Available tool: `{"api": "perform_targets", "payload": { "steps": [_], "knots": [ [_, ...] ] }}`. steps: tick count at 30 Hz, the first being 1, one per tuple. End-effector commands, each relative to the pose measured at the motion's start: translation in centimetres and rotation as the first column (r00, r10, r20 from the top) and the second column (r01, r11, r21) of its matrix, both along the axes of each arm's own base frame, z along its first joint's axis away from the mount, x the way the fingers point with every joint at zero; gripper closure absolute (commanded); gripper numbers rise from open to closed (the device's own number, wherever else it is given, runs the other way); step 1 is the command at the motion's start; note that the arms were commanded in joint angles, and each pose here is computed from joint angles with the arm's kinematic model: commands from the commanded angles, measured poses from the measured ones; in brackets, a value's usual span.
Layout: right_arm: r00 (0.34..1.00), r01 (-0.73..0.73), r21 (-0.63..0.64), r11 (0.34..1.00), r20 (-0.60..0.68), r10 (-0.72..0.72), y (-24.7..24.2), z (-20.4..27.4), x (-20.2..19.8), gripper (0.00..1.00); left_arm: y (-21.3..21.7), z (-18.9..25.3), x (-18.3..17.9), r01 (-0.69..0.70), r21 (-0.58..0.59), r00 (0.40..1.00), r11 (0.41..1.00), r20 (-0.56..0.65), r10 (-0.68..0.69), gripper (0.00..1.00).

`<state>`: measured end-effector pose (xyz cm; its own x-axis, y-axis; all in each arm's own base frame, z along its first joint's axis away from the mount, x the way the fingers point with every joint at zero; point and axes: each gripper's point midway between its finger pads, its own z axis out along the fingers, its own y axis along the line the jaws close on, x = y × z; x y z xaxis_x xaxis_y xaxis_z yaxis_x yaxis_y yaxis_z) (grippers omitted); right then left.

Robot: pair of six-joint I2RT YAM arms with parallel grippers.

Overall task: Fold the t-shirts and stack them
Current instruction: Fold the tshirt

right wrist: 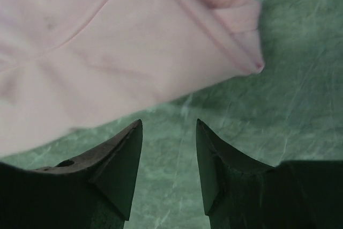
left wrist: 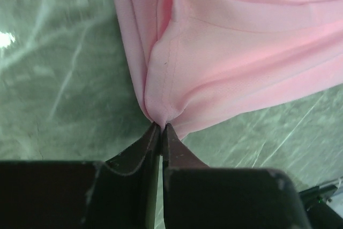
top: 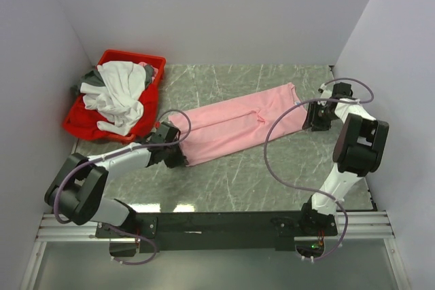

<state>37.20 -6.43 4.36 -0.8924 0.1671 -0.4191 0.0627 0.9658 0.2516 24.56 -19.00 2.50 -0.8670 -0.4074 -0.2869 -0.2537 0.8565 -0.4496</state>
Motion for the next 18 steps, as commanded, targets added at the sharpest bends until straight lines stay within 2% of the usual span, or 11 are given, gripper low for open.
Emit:
{"api": "perform_targets", "payload": {
  "steps": [1,11,13,14,18],
  "knots": [
    [0.994,0.108,0.0,0.994,0.01,-0.108,-1.6,0.1,2.7,0.48,-0.9,1.0,-1.1,0.01,-0.06,1.0,0.998,0.002,-0.01,0.9],
    [0.972,0.231,0.096,0.968,-0.063,-0.226,-2.9,-1.7,5.3,0.48,-0.6,-0.1,-3.1,0.057,-0.051,0.997,0.997,-0.04,-0.059,0.9],
    [0.97,0.24,0.102,0.966,-0.071,-0.233,-3.0,-1.8,5.6,0.5,-0.6,-0.1,-3.3,0.065,-0.053,0.997,0.996,-0.043,-0.067,0.9],
    [0.968,0.245,0.107,0.964,-0.083,-0.237,-3.0,-2.0,5.6,0.53,-0.6,-0.1,-3.3,0.06,-0.055,0.997,0.997,-0.044,-0.063,0.9],
    [0.968,0.249,0.112,0.962,-0.073,-0.242,-3.3,-1.7,6.2,0.78,-1.1,-0.1,-3.9,0.091,-0.075,0.994,0.993,-0.052,-0.095,0.91]
  ]
}}
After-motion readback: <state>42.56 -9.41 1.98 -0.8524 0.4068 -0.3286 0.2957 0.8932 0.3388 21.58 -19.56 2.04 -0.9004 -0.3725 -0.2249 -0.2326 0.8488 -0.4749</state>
